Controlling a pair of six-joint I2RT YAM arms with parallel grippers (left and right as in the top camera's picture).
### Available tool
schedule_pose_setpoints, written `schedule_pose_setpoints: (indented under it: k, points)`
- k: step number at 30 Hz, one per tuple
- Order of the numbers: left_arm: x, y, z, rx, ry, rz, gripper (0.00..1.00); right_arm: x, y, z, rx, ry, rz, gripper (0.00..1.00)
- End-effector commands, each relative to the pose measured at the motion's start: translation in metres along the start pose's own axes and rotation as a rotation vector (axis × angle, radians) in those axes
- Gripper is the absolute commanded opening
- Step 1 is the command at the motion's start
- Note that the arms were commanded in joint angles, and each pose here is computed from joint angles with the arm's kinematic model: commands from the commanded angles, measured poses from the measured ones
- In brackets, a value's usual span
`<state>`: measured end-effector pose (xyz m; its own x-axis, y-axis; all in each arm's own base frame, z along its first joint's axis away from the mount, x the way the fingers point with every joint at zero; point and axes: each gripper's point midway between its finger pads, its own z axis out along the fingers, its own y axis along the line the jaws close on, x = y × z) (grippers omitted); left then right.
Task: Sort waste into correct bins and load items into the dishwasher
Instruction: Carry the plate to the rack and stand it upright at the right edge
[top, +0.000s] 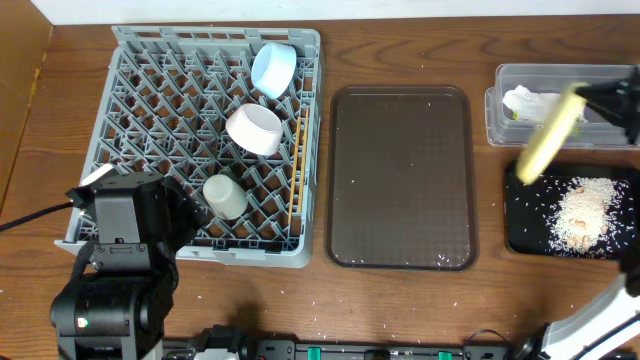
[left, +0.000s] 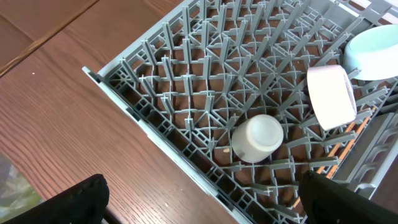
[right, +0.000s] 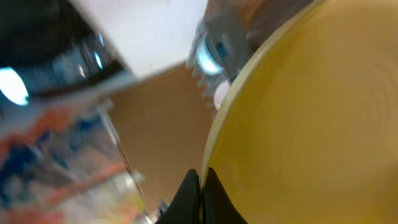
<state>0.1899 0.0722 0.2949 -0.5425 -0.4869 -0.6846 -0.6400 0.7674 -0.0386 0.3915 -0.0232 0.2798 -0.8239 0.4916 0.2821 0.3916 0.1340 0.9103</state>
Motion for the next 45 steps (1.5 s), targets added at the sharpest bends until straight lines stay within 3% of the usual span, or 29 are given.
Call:
schedule_pose_setpoints:
  k: [1,10,16,26,35,37,39,40,43,45]
  points:
    - [-0.003,0.002,-0.002,-0.007,-0.01,-0.006,0.98,0.047,0.052,0.031,-0.088,0.092,-0.169,0.01]
    - [-0.003,0.002,-0.002,-0.007,-0.01,-0.006,0.98,0.085,0.092,0.17,-0.017,0.235,-0.495,0.01]
    - [-0.003,0.002,-0.002,-0.007,-0.01,-0.006,0.98,0.123,0.111,0.267,-0.011,0.204,-0.663,0.01]
    - [-0.003,0.002,-0.002,-0.008,-0.01,-0.007,0.98,0.169,0.089,0.384,-0.103,0.305,-0.665,0.01]
    - [-0.003,0.002,-0.002,-0.008,-0.01,-0.006,0.98,0.142,0.037,0.43,0.003,0.245,-0.526,0.01]
    - [-0.003,0.002,-0.002,-0.007,-0.01,-0.006,0.98,0.142,0.037,0.43,0.002,0.245,-0.531,0.08]
    - [-0.003,0.002,-0.002,-0.008,-0.01,-0.006,0.98,0.144,0.039,0.429,-0.004,0.252,-0.545,0.22]
    - [-0.003,0.002,-0.002,-0.008,-0.01,-0.006,0.98,0.146,0.041,0.428,-0.009,0.257,-0.553,0.31]
    - [-0.003,0.002,-0.002,-0.007,-0.01,-0.006,0.98,0.153,0.055,0.418,-0.042,0.271,-0.619,0.73]
    - [-0.003,0.002,-0.002,-0.007,-0.01,-0.006,0.98,0.156,0.065,0.406,-0.043,0.262,-0.645,0.8]
